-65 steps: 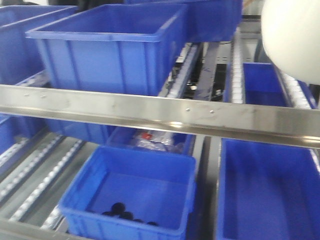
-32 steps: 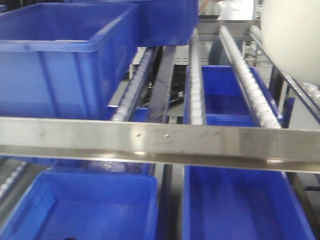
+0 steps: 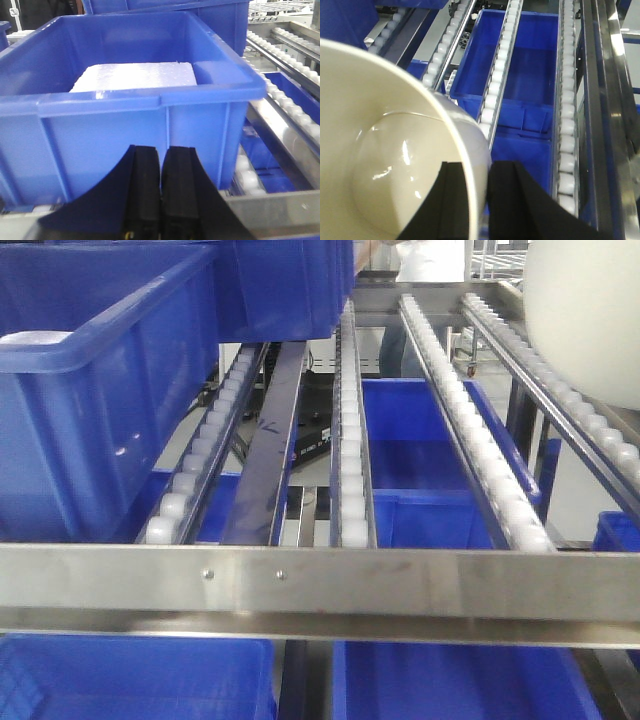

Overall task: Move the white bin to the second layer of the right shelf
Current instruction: 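Approach the roller shelf's second layer with the held bin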

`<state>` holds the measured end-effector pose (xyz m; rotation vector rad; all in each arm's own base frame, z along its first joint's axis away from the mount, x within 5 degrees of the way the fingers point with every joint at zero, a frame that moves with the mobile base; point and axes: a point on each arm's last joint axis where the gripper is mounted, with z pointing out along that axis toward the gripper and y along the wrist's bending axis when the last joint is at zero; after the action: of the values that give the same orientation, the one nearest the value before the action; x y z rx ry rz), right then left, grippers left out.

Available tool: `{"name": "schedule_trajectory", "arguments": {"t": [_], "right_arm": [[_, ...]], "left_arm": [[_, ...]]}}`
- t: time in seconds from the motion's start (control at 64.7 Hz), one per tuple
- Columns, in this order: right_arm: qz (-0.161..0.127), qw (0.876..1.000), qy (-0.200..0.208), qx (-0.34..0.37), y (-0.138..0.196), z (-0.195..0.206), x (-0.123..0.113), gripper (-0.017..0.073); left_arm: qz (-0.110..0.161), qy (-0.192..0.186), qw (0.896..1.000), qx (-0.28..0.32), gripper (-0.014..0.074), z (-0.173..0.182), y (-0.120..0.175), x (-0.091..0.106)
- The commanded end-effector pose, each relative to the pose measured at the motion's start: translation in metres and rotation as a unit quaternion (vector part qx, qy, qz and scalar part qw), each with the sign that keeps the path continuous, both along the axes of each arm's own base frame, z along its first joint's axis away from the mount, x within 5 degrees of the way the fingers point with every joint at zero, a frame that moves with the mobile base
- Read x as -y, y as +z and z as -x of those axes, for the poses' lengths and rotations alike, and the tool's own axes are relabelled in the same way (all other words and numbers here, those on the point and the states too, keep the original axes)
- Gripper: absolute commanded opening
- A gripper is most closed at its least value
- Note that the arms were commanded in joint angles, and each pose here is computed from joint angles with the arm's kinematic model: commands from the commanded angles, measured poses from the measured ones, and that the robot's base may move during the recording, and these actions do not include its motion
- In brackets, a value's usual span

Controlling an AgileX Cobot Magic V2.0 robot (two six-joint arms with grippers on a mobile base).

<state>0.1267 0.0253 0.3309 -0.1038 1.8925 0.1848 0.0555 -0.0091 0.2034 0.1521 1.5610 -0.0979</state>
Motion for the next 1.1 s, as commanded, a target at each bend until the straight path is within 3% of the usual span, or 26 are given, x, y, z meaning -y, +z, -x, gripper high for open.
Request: {"name": "schedule_trajectory", "arguments": {"t": [0.0,1.082], "right_arm": [[-0.012,0.998,0.0,0.066,0.0197,-0.0015,-0.0001,0.0057],[-0.012,0.998,0.0,0.066,0.0197,-0.0015,-0.0001,0.0057]], "left_arm": [[0.009,0.0,1.0,0.029,0.0085,-0.0003,-0.0041,-0.0002],[0.009,0.0,1.0,0.029,0.0085,-0.0003,-0.0041,-0.0002]]}}
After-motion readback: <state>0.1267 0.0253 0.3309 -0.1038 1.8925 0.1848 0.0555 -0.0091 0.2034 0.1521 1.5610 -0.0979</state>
